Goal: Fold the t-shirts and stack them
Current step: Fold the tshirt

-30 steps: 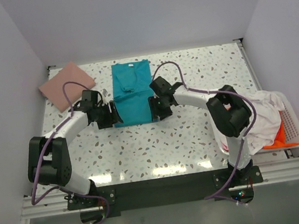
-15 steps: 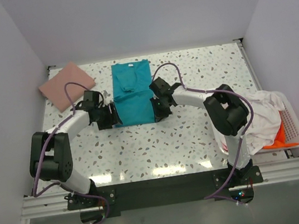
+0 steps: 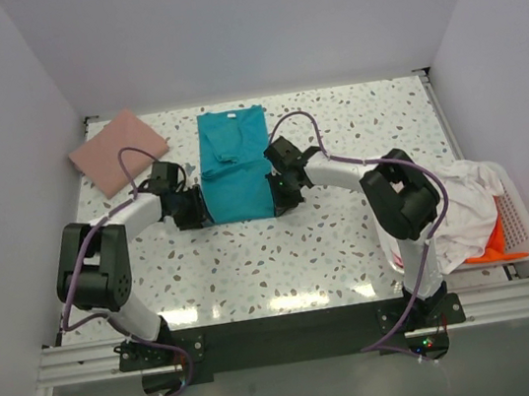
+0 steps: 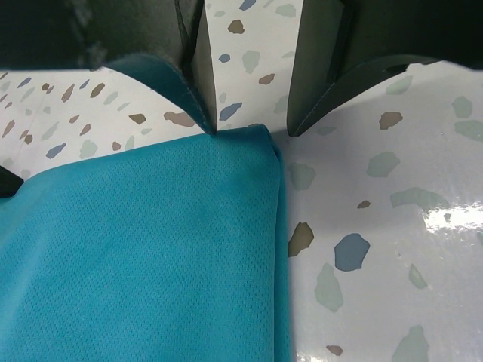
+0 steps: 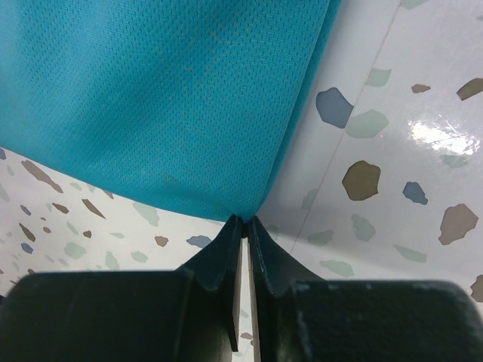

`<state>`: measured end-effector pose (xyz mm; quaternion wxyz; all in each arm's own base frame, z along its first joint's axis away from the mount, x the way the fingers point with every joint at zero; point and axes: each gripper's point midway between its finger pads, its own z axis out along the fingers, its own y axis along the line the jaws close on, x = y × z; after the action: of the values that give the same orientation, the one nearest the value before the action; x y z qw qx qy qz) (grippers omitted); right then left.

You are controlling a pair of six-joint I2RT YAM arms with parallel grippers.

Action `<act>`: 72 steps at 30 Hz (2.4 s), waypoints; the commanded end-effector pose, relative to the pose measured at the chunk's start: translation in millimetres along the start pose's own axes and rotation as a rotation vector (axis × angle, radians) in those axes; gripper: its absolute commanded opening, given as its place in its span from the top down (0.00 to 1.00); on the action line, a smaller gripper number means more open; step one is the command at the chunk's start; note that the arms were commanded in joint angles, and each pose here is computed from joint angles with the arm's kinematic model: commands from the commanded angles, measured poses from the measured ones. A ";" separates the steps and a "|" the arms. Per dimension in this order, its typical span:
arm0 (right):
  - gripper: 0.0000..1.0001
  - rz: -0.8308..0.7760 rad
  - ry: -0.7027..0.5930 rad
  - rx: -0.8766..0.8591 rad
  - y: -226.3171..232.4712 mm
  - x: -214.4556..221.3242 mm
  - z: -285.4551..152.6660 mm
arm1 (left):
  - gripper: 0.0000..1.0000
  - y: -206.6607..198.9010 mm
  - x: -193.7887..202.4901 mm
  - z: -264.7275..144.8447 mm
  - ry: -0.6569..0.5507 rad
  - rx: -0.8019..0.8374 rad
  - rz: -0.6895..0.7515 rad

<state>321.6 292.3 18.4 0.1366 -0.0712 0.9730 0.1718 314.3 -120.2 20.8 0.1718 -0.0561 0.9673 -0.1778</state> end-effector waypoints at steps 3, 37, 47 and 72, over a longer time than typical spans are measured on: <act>0.92 -0.008 -0.012 0.004 2.9 -7.6 -3.0 | 0.59 0.9 -9.3 8.6 -0.029 0.010 0.017; 1.00 0.011 -0.198 -0.033 41.6 -52.6 -148.4 | 1.00 -68.2 -64.5 -129.2 -0.307 0.175 0.069; 1.00 -0.036 -0.080 0.025 22.6 3.2 -179.2 | 1.00 -58.2 -7.5 -150.5 -0.096 0.144 0.112; 1.00 0.080 0.032 0.097 26.7 107.2 -219.7 | 1.00 -71.2 96.6 -168.5 0.234 0.334 0.006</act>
<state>163.7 247.7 206.3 0.1251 -0.0441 0.9753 0.1766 170.0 -147.6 174.1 0.0794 -0.0081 0.9396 -0.3328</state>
